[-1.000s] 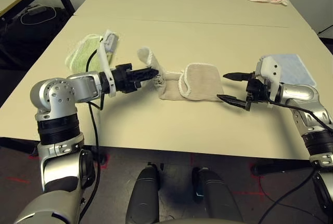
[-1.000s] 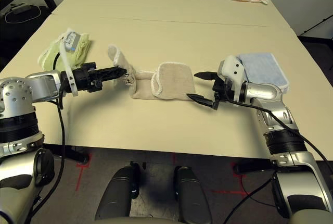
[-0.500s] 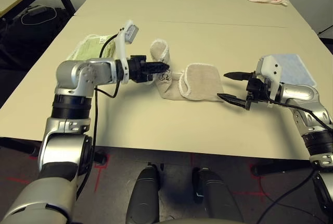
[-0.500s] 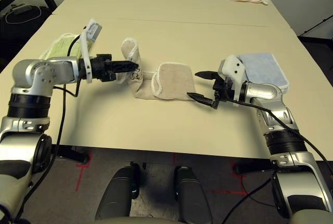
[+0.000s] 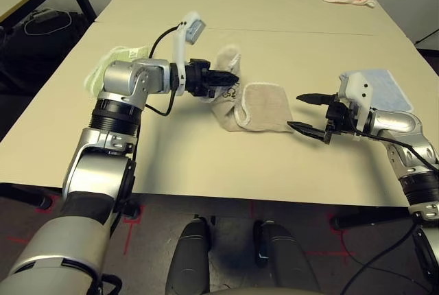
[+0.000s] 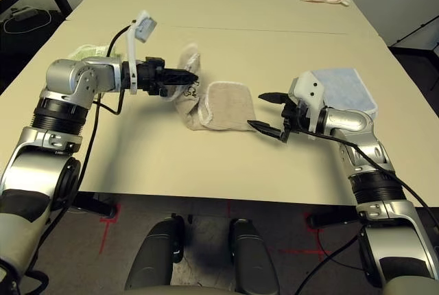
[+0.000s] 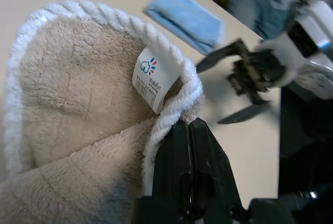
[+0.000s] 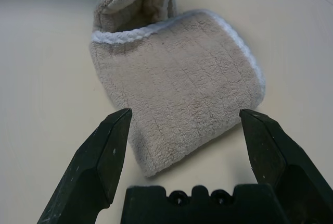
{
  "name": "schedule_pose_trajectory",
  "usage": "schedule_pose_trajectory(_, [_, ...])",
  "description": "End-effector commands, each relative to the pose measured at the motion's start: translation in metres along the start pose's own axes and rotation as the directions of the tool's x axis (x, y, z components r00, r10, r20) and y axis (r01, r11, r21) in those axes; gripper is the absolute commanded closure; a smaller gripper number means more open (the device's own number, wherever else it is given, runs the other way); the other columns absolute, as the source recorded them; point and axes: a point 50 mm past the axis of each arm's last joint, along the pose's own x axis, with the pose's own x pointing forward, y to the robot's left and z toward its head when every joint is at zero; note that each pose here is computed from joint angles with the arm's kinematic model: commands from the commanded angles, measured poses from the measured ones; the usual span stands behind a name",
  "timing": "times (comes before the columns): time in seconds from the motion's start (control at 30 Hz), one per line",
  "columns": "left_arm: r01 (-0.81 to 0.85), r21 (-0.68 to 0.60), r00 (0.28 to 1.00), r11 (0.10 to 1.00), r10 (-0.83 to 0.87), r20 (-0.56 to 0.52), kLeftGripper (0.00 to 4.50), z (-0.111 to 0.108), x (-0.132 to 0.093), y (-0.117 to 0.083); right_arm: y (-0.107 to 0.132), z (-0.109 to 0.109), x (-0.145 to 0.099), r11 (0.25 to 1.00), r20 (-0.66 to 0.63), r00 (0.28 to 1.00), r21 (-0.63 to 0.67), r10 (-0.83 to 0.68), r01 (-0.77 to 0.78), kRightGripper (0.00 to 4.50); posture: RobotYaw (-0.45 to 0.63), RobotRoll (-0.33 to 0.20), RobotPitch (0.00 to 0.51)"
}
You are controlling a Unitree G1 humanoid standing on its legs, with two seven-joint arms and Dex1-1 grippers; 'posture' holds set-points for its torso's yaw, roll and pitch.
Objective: Fold the towel and set it aside.
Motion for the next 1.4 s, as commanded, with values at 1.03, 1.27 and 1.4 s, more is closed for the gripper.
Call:
schedule_pose_trajectory(1.03, [0.184,0.263,0.972,0.947,-0.136,-0.19,4.47,-0.005,0.041,-0.017,-0.01,-0.005,-0.015,0.995,-0.031,0.995,0.022,-0.095,0.096,0.0,0.03,0.0,0.113])
schedule_pose_trajectory(1.27, [0.221,0.315,0.96,0.923,-0.149,-0.236,4.47,-0.009,0.056,-0.021,-0.01,-0.005,-0.014,0.996,-0.031,0.995,0.021,-0.091,0.092,0.0,0.03,0.0,0.112])
schedule_pose_trajectory(1.4, [0.247,0.357,0.945,0.901,-0.143,-0.293,4.47,-0.017,0.065,-0.022,-0.009,-0.005,-0.014,0.996,-0.033,0.995,0.02,-0.09,0.091,0.0,0.03,0.0,0.112])
